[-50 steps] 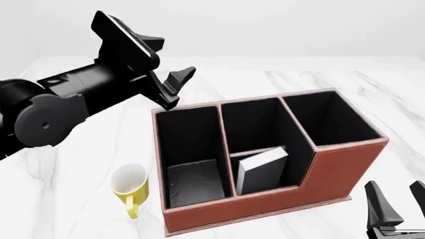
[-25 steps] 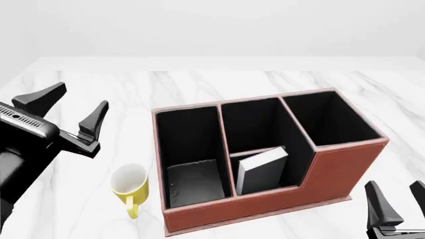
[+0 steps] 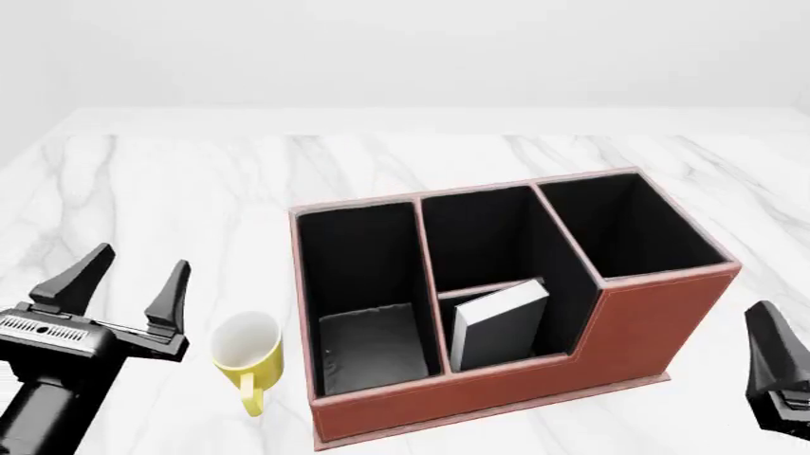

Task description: Pick up the book and place it in the back compartment of the caddy.

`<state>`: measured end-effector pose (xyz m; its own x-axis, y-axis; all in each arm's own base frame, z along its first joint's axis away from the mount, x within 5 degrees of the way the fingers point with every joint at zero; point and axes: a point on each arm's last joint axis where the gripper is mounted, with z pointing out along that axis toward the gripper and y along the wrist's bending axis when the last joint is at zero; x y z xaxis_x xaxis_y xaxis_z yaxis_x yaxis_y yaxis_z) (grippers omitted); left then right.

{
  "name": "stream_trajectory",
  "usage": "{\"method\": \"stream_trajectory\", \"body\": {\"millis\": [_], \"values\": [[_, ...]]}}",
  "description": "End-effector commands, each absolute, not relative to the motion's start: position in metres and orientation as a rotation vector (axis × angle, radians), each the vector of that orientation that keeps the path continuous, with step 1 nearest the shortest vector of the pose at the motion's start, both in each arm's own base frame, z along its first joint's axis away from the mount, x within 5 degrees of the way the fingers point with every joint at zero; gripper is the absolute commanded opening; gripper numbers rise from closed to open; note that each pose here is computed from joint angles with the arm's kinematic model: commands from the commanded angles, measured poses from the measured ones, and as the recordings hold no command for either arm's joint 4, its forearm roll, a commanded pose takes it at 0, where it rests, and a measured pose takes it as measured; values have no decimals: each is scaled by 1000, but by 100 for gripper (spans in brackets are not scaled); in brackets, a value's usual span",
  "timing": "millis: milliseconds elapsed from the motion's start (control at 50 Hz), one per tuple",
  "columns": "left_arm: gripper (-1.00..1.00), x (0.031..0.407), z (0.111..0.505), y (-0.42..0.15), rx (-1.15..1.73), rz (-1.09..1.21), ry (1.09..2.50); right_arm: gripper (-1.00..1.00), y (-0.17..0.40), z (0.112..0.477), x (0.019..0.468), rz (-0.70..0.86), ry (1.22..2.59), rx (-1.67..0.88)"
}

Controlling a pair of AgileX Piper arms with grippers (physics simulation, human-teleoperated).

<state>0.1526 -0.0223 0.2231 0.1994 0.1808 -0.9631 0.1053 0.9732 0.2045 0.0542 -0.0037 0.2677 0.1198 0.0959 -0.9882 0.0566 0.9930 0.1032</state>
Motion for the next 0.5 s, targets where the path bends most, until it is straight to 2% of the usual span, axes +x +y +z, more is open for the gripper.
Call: {"method": "stream_trajectory", "body": {"millis": [20, 180, 260, 300, 420, 500], "values": [[100, 149, 208, -19, 204, 30, 1371, 100, -1, 361, 17, 58, 1325, 143], [100, 146, 209, -19, 197, 23, 1367, 100, 2, 459, -49, 103, 1153, 111], [100, 144, 210, -19, 199, 18, 1365, 100, 3, 511, -104, 136, 1034, 103], [100, 143, 211, -19, 198, 18, 1364, 100, 2, 520, -116, 142, 1011, 100], [100, 140, 213, -19, 198, 14, 1363, 100, 0, 569, -190, 149, 881, 70], [100, 141, 212, -19, 198, 13, 1365, 100, 2, 584, -228, 153, 813, 73]]}}
